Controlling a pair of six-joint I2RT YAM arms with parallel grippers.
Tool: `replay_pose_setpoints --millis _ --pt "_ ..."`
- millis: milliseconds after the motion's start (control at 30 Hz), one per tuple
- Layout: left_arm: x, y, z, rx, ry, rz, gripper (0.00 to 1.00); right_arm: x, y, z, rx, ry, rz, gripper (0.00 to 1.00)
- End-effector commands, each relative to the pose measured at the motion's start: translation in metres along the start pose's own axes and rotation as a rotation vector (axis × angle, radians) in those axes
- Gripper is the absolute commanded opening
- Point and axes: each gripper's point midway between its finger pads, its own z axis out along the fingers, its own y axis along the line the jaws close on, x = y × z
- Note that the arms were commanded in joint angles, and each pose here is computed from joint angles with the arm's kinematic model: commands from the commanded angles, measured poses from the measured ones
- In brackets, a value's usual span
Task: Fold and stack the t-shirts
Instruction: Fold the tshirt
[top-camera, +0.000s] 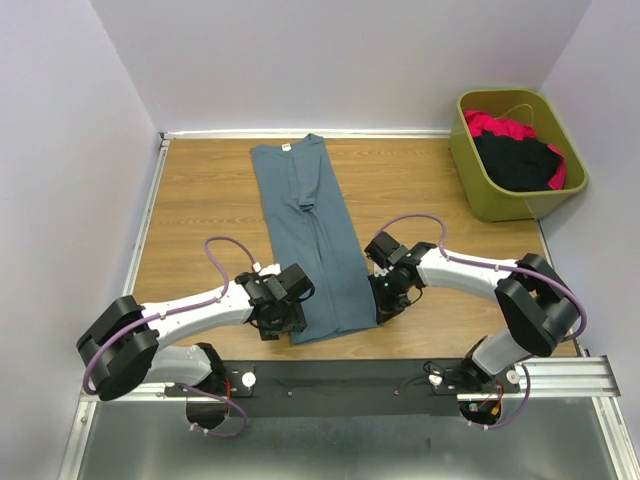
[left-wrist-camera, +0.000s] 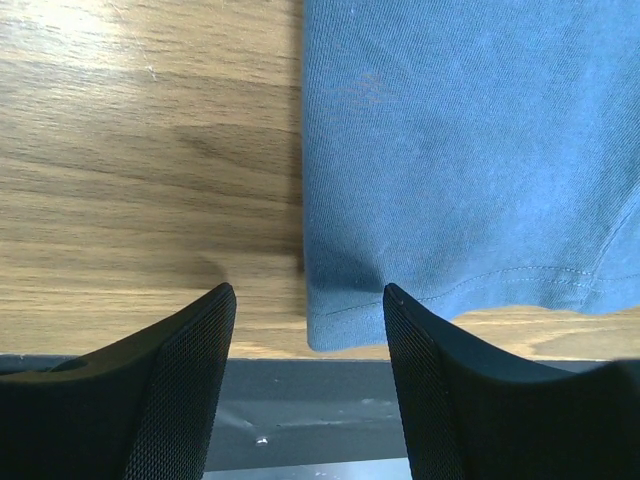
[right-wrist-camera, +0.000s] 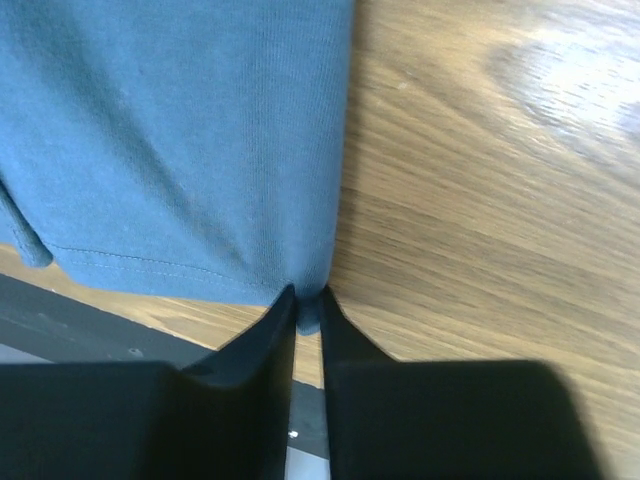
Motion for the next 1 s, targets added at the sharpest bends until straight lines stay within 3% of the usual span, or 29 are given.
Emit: replay_pose_setpoints --millis 0,200,967 --pt "0.001 -0.003 -0.003 0.008 0.002 -0.021 0.68 0.017 -0.02 0.017 0.083 0.052 -0.018 0.1" --pt "0.005 -0.005 -0.004 0.003 0.01 -0.015 0.56 0.016 -0.02 0.016 0.081 0.048 -0.024 0.04" --pt "0.019 -0.001 0.01 -0.057 0.046 0.028 0.45 0.013 -0.022 0.015 0.092 0.029 -0.039 0.04"
